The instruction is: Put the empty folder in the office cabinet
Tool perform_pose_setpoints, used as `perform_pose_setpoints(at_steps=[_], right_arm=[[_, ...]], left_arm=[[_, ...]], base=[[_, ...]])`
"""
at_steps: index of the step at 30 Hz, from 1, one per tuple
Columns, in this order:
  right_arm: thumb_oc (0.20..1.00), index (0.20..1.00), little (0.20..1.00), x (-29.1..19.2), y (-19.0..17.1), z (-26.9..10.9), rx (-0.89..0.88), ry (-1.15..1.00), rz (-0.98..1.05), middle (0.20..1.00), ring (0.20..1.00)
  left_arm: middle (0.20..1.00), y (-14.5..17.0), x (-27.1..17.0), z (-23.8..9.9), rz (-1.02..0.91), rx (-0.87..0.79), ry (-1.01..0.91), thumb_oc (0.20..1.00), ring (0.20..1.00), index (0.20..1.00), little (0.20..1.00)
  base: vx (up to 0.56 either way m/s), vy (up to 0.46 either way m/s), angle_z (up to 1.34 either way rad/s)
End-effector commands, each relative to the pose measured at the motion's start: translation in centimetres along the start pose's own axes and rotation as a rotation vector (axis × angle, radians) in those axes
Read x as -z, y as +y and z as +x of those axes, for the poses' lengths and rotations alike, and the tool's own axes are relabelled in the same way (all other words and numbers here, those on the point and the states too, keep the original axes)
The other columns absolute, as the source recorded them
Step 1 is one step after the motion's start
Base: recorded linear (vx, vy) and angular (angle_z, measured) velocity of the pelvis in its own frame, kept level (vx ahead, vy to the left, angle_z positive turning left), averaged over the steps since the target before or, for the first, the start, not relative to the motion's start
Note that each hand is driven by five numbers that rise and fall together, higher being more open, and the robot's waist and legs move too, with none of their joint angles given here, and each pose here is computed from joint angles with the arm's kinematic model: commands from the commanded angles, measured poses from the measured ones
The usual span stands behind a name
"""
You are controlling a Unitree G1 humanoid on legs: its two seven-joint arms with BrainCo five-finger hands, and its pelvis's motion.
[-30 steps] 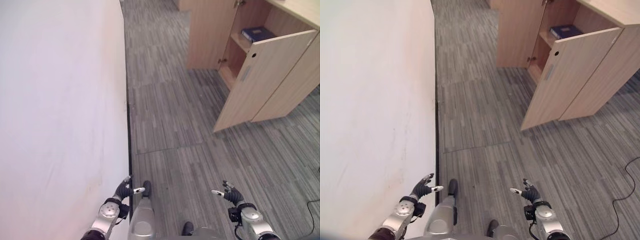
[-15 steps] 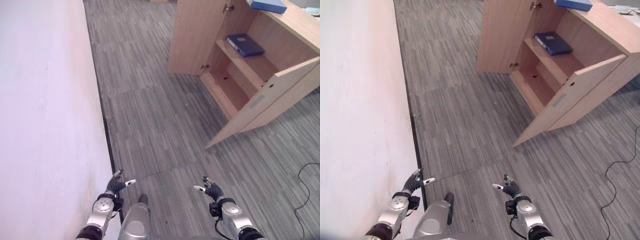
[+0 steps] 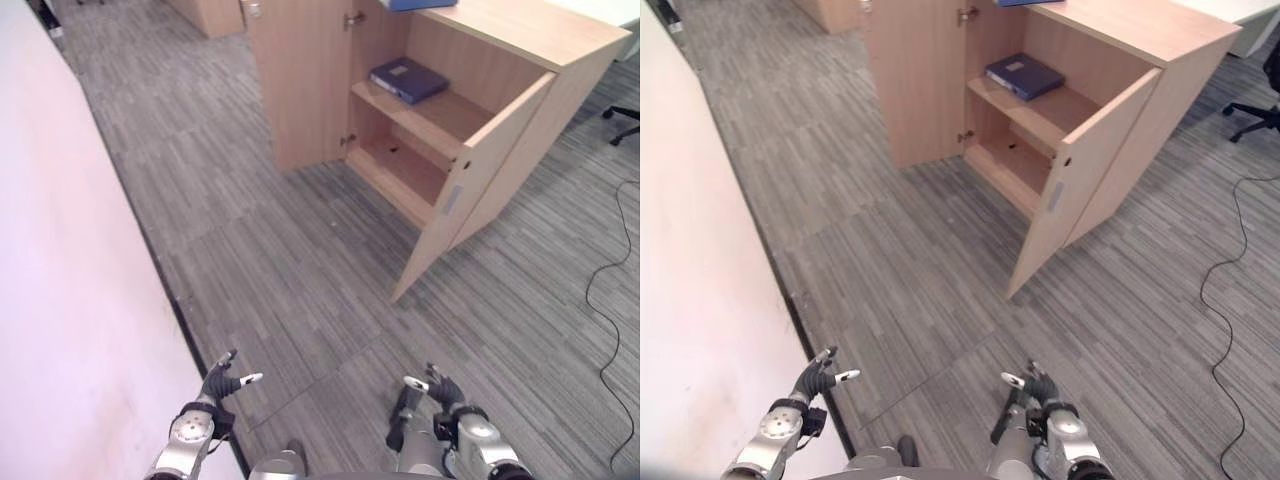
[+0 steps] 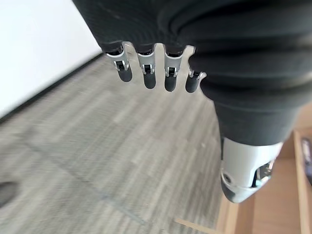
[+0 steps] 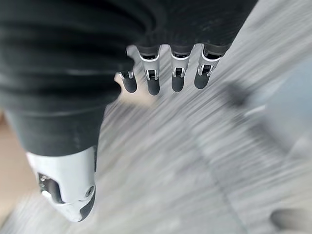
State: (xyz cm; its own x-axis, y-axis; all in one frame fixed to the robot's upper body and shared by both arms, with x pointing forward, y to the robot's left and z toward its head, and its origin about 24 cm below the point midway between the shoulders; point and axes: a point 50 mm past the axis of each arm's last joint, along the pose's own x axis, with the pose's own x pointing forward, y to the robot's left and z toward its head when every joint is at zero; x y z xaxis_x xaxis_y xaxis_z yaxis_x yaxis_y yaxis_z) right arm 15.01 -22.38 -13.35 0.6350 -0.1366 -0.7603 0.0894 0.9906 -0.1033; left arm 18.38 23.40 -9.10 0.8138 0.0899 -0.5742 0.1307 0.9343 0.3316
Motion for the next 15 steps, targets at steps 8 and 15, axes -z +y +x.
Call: perform_pose_setpoints(at_steps=[8,15], right_arm=[[1.0,1.0,1.0,-1.3,-5.1,-0.6,0.147,-0.07,0.073,1.0,1.0],[1.0,1.0,1.0,-1.3,-5.9,-0.7,0.181,-0.07,0.1,1.0,1.0]], left_arm=[[1.0,-2.3,-4.9,1.4,0.015,0.093,-0.188,1.0,1.0,1.0,1.0],[1.0,-2.7,-4.7,1.5,-0.005,0.086,-0.176,1.0,1.0,1.0,1.0]], base=[[0.22,-0.133,-0.38],[0.3,0.178,-0.57]])
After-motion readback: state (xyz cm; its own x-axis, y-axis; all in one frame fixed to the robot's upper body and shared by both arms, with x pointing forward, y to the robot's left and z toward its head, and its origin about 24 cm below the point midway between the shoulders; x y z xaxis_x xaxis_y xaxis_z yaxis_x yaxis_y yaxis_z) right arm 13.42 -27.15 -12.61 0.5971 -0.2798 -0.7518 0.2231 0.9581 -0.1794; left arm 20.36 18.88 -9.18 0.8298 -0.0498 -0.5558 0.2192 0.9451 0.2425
